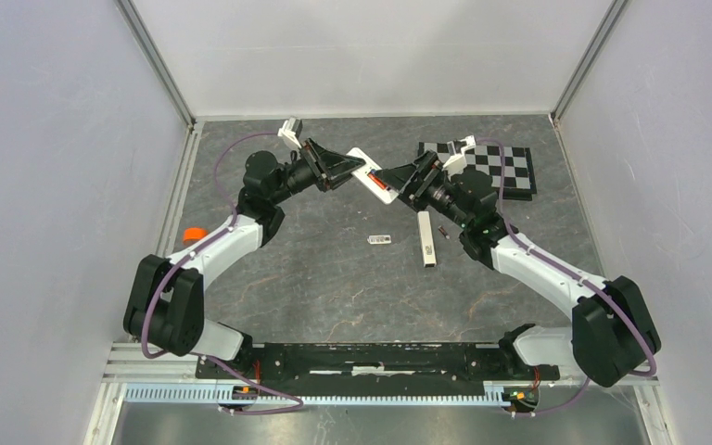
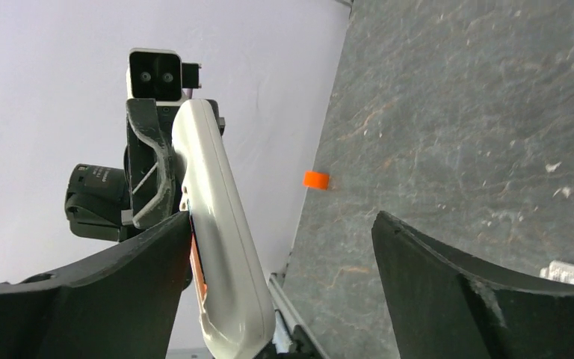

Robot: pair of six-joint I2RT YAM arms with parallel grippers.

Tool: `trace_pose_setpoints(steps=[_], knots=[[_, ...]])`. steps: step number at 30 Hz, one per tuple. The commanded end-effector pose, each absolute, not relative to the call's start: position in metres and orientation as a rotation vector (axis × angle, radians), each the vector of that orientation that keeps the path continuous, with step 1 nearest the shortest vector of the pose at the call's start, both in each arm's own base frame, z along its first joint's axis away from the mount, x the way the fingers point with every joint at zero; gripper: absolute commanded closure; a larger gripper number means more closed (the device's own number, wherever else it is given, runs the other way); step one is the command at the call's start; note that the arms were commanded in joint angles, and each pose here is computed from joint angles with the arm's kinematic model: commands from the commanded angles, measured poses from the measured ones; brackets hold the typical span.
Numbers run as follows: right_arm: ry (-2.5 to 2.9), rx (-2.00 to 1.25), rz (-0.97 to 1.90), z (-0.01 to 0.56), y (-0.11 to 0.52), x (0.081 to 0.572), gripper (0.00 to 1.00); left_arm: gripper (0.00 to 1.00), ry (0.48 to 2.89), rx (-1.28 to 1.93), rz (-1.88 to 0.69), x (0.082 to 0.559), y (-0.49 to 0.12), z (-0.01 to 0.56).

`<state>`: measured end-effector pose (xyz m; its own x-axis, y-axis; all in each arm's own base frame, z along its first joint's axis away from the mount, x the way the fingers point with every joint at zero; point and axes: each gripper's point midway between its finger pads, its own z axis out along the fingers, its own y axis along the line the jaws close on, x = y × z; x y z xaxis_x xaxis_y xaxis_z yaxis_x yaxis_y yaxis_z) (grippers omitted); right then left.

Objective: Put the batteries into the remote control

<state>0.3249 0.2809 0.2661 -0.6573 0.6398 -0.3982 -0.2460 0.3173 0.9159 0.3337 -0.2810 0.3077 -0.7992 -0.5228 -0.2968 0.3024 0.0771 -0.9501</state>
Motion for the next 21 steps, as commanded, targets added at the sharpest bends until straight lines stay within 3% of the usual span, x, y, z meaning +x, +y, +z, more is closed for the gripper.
trace_pose_setpoints(steps=[1,6,12,21], knots=[[1.645,0.208,1.420,0.304,0.273,0.326,0.04,0.98,1.641,-0.133,-1.803,0.328,-0.272,0.351],[1.564,0.117,1.447,0.321,0.269,0.319,0.04,0.98,1.671,-0.139,-1.776,0.332,-0.267,0.335],[1.660,-0.010,1.269,0.293,0.265,0.323,0.09,0.98,1.707,-0.155,-1.702,0.339,-0.256,0.319],[1.990,-0.342,0.724,0.185,0.240,0.334,0.33,0.98,1.972,-0.129,-1.261,0.332,-0.224,0.201]])
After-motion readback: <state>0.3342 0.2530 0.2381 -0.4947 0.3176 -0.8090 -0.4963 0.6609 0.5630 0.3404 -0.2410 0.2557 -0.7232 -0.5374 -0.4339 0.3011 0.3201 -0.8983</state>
